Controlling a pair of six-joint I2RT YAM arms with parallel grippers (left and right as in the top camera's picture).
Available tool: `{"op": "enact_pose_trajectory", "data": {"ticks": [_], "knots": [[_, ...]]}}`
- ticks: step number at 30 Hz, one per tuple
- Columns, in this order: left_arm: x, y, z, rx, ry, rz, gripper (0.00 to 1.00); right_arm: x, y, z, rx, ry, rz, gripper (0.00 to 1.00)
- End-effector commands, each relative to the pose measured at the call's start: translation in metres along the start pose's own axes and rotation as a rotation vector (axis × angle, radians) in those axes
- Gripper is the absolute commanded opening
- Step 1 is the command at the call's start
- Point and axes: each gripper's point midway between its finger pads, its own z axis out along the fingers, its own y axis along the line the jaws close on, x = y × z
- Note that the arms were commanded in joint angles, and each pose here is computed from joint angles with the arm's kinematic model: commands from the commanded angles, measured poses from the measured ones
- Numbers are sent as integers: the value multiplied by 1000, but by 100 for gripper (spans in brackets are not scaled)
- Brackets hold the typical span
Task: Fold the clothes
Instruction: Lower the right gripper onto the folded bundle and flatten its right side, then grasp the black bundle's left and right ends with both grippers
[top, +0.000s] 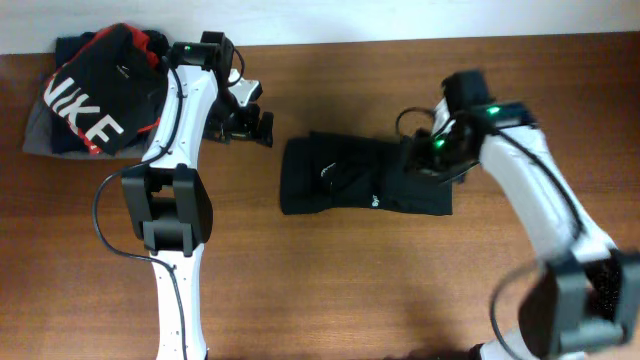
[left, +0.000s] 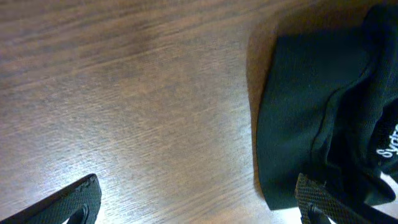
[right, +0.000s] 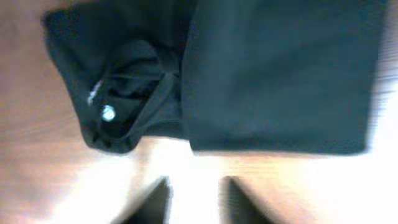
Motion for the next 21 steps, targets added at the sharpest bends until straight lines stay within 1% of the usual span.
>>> {"op": "enact_pose_trajectory", "data": {"ticks": [1,4,10,17,21], "knots": [[8,-3,12,29,42,3,99,-13,-36,-63,209,-170,18,99],[11,-10,18,82,53,-3,99,-4,-47,-73,231,-155,45,99],[24,-40,32,285,86,44,99,6,-56,-73,256,-105,22,99],[38,-59,47,437,119,46,99,6,-56,-73,257,-105,22,99],[47,-64,59,484,139,33,99,6,-57,-73,256,-106,23,99]]}}
